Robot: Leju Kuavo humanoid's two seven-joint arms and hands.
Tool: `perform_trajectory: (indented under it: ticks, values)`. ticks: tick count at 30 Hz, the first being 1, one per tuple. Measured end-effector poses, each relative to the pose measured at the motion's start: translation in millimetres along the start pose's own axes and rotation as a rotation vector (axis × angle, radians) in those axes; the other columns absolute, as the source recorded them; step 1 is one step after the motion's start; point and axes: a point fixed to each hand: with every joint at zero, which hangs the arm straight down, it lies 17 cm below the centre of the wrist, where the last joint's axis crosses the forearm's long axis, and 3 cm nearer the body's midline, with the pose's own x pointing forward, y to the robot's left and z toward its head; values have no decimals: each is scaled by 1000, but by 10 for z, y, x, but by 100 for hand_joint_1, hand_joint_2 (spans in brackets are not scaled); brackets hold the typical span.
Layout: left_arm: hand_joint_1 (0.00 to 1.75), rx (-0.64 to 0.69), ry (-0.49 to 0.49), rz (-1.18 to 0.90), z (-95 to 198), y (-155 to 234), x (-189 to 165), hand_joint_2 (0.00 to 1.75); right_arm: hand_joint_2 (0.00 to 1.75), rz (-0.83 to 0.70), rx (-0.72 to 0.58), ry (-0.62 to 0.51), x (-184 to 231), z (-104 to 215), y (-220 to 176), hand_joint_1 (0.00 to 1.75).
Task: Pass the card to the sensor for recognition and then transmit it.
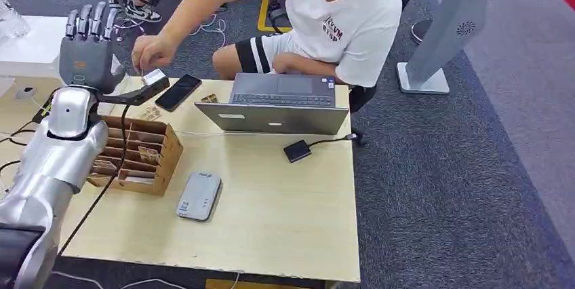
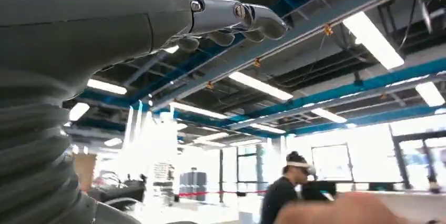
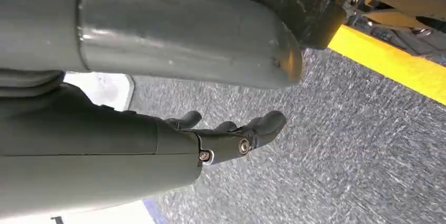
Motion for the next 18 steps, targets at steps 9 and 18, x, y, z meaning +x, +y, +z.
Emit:
perform_trajectory:
  ticks: [9, 18]
  values:
    - [0, 179, -33, 384, 2185, 315, -380, 175, 0, -117, -18, 27, -161, 21, 102, 0]
    - [0, 118, 205, 288, 3044, 598, -1441, 175, 0, -159, -19, 34, -195, 25, 118, 0]
